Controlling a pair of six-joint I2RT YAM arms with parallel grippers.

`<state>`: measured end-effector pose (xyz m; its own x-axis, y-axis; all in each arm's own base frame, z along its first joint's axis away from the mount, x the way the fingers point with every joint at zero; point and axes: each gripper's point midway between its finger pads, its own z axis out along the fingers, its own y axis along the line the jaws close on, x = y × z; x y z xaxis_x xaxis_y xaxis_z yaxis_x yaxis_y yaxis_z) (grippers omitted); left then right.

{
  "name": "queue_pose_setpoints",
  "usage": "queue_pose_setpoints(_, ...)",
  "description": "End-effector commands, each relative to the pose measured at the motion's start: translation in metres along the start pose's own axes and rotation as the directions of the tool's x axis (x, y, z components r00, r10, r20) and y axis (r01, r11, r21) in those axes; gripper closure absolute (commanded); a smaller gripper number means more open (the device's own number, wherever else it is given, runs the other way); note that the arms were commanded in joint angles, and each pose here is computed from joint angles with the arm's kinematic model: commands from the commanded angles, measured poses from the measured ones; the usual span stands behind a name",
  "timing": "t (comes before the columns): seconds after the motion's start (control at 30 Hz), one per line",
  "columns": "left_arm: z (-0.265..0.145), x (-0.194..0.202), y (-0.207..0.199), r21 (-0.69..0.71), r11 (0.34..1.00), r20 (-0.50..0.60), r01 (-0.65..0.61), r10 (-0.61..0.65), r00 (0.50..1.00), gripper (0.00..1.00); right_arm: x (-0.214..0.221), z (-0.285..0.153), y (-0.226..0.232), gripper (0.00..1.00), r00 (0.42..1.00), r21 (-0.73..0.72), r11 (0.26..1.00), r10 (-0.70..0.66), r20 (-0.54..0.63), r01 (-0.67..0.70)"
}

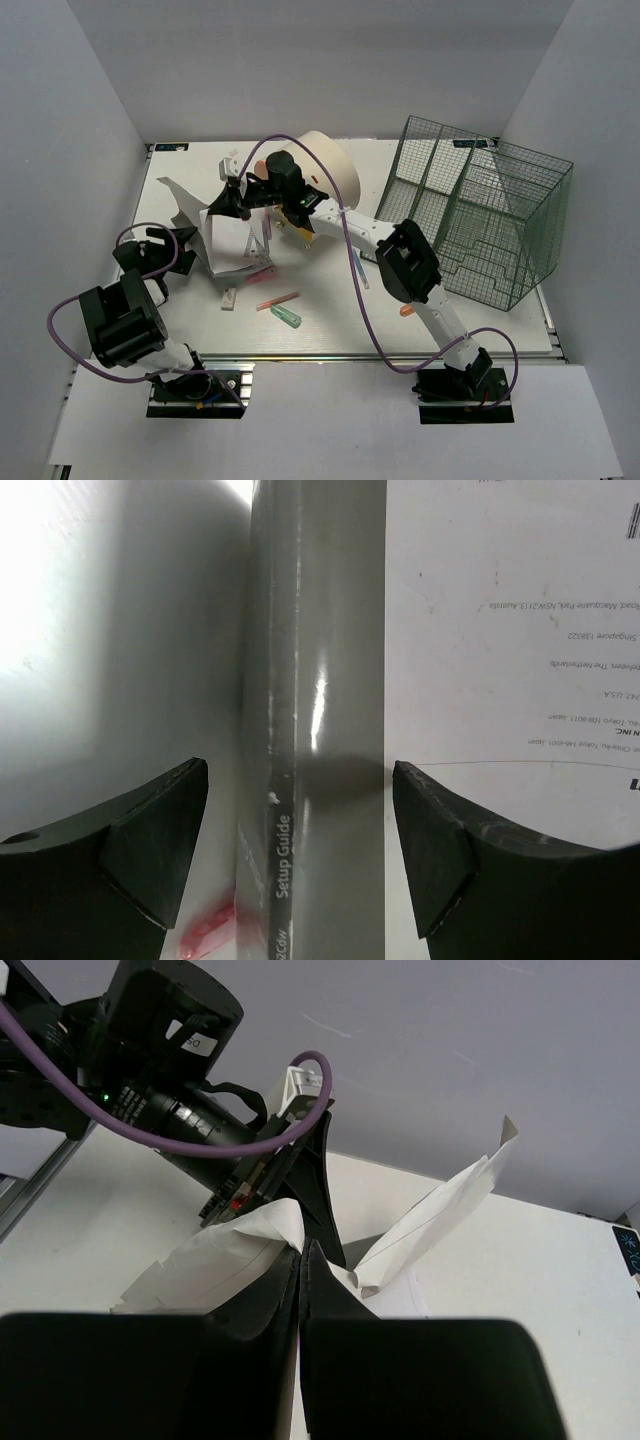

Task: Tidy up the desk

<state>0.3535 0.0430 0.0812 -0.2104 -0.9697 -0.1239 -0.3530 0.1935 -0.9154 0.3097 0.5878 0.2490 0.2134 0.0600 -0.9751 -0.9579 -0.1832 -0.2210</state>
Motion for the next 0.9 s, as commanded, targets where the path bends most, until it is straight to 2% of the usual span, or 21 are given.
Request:
queue_pose_setpoints(0.0, 0.002, 0.000, -0.019, 0.080, 0.996, -0.022, -0.032, 0.034, 0.999, 0.16, -0.071, -0.008, -0.002, 1.00, 0.987, 0.011, 0.993, -0.116, 0.114, 0.115)
queue_pose_setpoints(0.37, 0.006, 0.004, -0.025, 0.154, 0.988, -0.053, -0.011, 0.019, 0.998, 0.19, -0.058, -0.008, 0.004, 1.00, 0.991, -0.015, 0.996, -0.085, 0.102, 0.087)
queue_pose_setpoints(0.53, 0.009, 0.010, -0.024, 0.190, 0.981, -0.104, 0.036, -0.016, 0.994, 0.22, -0.046, -0.009, 0.008, 1.00, 0.993, -0.025, 0.997, -0.076, 0.087, 0.078)
queue_pose_setpoints(0.8, 0.011, 0.010, -0.031, 0.232, 0.971, -0.123, 0.052, -0.024, 0.992, 0.36, -0.021, -0.010, 0.014, 1.00, 0.997, -0.040, 0.997, -0.063, 0.041, 0.064)
queue_pose_setpoints(0.87, 0.013, 0.010, -0.029, 0.227, 0.972, -0.125, 0.056, -0.028, 0.992, 0.40, -0.017, -0.011, 0.014, 0.95, 0.997, -0.040, 0.997, -0.071, 0.032, 0.072)
